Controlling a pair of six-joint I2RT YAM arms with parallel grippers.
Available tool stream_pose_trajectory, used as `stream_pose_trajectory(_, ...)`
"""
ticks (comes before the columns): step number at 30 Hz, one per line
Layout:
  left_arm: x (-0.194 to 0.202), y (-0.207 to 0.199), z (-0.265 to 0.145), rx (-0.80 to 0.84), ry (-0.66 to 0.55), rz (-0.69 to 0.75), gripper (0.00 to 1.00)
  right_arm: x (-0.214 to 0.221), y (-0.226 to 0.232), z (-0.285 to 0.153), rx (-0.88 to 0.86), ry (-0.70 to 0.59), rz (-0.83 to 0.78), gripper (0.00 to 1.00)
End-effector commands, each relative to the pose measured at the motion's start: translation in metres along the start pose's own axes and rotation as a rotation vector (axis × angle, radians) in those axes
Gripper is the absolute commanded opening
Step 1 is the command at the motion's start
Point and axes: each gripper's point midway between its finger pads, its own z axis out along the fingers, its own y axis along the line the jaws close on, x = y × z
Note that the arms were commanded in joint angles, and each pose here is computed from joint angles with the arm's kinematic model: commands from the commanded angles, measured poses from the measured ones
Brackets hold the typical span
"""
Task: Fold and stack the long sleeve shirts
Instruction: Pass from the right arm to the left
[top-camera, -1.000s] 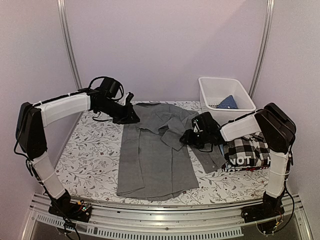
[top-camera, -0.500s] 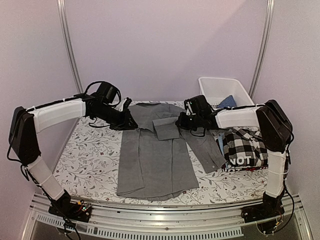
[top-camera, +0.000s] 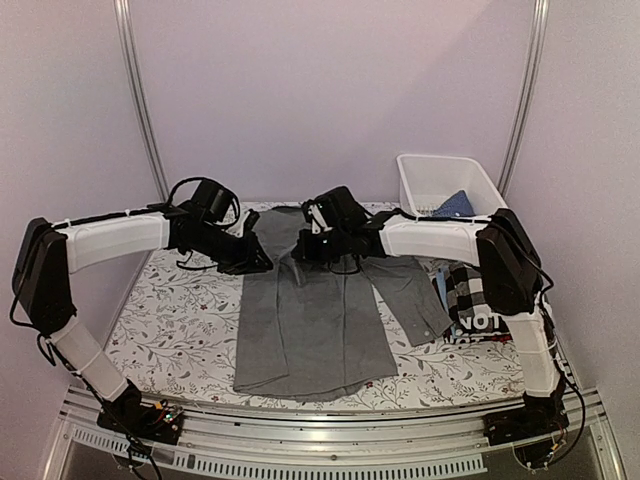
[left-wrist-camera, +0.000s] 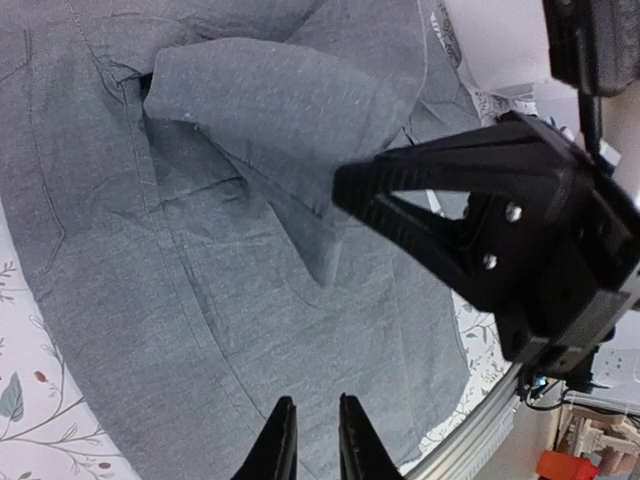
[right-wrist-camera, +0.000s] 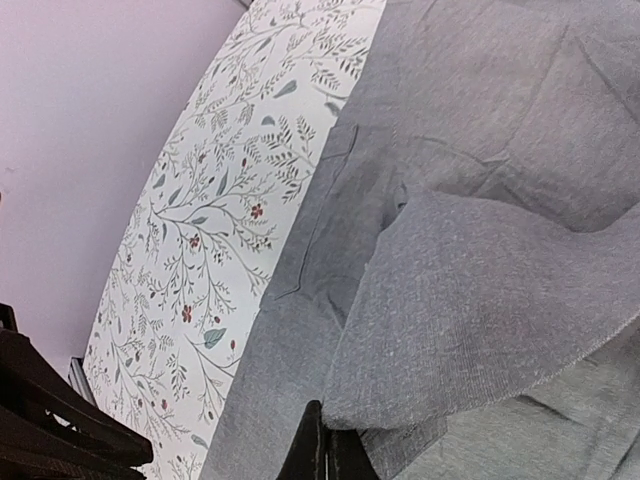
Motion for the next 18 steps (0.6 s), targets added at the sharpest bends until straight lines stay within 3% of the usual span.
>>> stream_pose_trajectory(1,-0.008,0.008,-0.004,-0.053,-0.082,0.008,0.17,0.024,0.006,0.026,-0.035,0.1,-0.004,0.01)
stream_pose_trajectory(5,-0.003,0.015,0.01,-0.055,-0.087,0.011,0.19,0.024,0.012,0.038,-0.073,0.111,0.018,0.02)
stream_pose_trajectory(8,-0.002,0.014,0.02,-0.045,-0.097,0.011,0.28,0.024,0.016,0.042,-0.093,0.116,0.038,0.02)
stream_pose_trajectory(18,0.002,0.015,0.057,-0.099,-0.099,0.036,0.31,0.02,0.013,0.042,-0.113,0.116,0.096,0.03)
